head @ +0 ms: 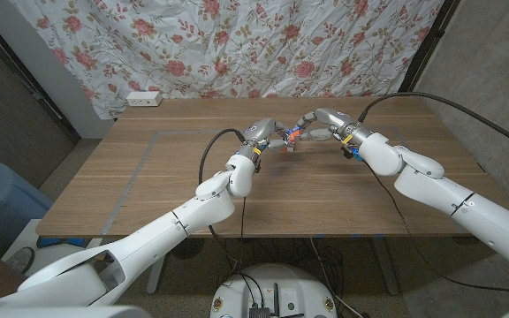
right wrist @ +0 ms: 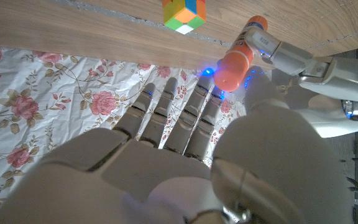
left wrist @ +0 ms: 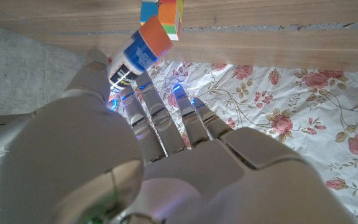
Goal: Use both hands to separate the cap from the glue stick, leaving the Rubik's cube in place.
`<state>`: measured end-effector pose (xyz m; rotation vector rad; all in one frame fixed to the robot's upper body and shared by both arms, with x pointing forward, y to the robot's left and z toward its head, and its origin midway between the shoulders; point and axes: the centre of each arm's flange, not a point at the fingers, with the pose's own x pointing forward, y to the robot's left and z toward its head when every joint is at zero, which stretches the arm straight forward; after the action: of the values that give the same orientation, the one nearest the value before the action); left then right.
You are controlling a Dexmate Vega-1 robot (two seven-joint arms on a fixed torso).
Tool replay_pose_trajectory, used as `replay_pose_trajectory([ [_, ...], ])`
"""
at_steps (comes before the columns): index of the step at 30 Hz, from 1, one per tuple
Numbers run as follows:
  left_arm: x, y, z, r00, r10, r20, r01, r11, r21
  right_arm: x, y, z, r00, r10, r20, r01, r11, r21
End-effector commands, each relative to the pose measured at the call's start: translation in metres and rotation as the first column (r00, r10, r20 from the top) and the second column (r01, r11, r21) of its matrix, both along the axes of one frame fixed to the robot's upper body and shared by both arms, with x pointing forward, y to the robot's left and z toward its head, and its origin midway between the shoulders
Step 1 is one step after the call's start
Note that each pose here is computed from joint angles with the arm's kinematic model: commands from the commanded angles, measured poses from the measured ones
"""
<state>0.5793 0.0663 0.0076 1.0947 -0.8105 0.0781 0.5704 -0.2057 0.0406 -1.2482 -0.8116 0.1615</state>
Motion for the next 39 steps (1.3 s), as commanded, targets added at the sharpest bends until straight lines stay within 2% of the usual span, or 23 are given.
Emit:
replay_pose_trajectory([
  [1, -0.0001, -0.0002, -0.0010, 1.000, -0.002, -0.001, 0.002, 1.000, -0.003, 0.0006, -0.0001, 0.0016, 1.000, 0.011, 0.006, -0.011, 1.000, 0.009],
  [39, 0.0028, -0.0010, 0.0012, 1.000, -0.005, 0.002, 0.005, 1.000, 0.008, 0.0019, -0.0001, 0.0033, 0.999, 0.045, 0.009, -0.045, 0.998, 0.032],
])
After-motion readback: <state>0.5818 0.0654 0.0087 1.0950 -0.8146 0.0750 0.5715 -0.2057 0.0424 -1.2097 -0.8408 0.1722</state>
